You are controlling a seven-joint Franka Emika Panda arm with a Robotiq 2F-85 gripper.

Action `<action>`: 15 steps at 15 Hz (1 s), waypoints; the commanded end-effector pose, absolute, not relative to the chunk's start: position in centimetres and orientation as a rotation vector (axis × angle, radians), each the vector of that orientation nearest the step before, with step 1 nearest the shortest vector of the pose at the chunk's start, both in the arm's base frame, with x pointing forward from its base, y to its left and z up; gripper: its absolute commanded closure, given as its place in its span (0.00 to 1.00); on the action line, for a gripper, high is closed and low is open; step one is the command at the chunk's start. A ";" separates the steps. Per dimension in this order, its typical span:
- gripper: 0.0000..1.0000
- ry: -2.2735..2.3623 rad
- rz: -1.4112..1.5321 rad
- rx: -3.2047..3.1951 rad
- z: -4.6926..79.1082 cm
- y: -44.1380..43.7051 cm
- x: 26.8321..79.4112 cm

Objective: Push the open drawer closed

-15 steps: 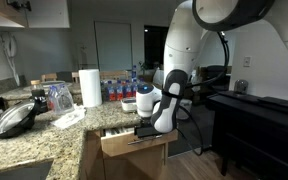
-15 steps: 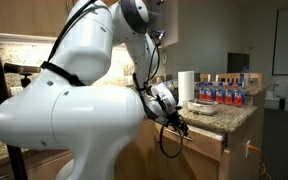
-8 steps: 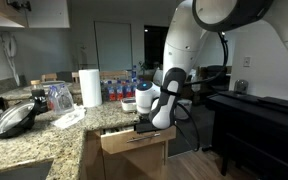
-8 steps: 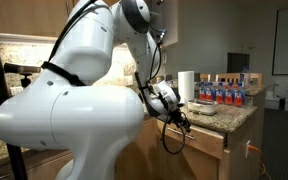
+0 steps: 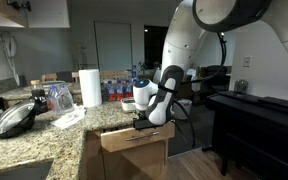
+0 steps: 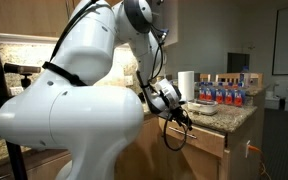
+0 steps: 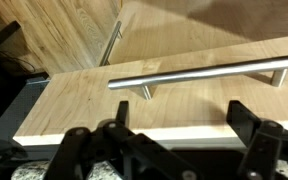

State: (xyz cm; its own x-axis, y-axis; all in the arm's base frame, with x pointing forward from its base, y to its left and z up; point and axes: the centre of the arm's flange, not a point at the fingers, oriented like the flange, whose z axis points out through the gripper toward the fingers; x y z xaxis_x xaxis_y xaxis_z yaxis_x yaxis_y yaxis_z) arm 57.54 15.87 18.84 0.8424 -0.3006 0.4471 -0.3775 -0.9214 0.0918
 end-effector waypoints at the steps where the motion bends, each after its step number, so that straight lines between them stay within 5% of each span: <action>1: 0.00 -0.511 0.598 2.842 18.4 15.5 58.7; 15: 0.00 -0.515 0.560 2.829 16.3 14.8 62.8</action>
State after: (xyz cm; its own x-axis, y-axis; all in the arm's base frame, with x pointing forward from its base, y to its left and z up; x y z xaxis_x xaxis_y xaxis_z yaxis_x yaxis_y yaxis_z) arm 60.76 15.30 16.74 0.8545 -0.3071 0.4189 -0.3866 -0.9146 0.1183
